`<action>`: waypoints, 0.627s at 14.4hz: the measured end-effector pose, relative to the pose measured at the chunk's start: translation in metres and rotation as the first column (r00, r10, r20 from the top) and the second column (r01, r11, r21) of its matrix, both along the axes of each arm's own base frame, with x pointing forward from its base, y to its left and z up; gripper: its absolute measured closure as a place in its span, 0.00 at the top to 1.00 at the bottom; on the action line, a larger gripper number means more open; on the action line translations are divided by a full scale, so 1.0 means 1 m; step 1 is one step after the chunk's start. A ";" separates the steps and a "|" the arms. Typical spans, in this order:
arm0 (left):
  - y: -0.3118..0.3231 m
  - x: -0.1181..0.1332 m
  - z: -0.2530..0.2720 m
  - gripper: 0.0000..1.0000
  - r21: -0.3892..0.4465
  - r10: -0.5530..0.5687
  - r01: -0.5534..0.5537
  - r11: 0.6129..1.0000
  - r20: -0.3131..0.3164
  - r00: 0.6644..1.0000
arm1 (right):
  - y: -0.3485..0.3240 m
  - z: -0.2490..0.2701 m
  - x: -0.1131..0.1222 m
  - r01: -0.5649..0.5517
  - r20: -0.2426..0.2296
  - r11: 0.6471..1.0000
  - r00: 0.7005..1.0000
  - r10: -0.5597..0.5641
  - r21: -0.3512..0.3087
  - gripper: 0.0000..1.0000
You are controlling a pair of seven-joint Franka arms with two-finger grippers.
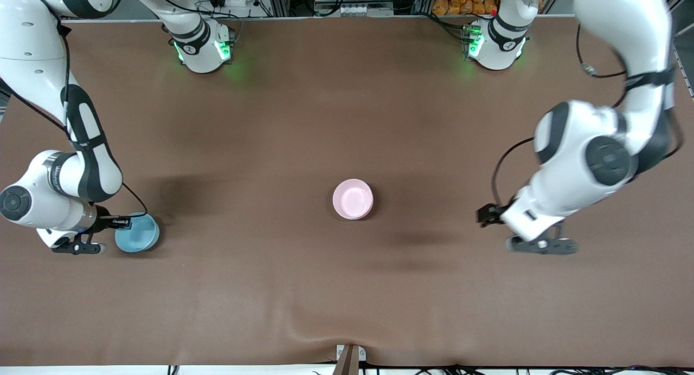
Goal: Stack pink and blue bowls on white bowl
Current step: 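Grasp the blue bowl rim with the right gripper while the left gripper withdraws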
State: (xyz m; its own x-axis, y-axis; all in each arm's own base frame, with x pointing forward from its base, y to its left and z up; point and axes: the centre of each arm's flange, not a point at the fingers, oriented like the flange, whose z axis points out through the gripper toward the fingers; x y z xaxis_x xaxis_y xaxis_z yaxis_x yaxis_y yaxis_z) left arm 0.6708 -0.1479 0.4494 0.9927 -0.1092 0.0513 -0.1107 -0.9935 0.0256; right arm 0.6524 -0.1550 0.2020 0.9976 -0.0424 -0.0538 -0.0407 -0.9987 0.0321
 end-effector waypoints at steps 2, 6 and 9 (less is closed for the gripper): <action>0.038 -0.009 0.036 1.00 0.012 -0.039 0.039 0.999 -0.005 0.999 | 0.001 0.010 0.008 -0.002 0.024 1.000 1.000 0.002 -0.002 0.03; 0.088 -0.037 0.092 1.00 0.027 -0.019 0.020 0.999 -0.040 0.999 | 0.018 0.034 0.029 -0.030 0.086 1.000 0.996 0.030 0.004 0.03; 0.090 -0.069 0.136 1.00 0.038 0.011 -0.008 0.999 -0.069 0.998 | 0.062 0.062 0.044 -0.054 0.139 0.997 0.989 0.045 0.058 0.03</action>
State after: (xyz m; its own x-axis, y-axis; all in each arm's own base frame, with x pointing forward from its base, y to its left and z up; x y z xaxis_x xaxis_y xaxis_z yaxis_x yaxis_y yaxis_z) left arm 0.6017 -0.0581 0.5855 0.9947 -0.1003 -0.0217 -0.1004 -0.9949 -0.0042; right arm 0.6963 -0.0930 0.2637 0.9965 0.0061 0.0830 0.0088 -0.9994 -0.0323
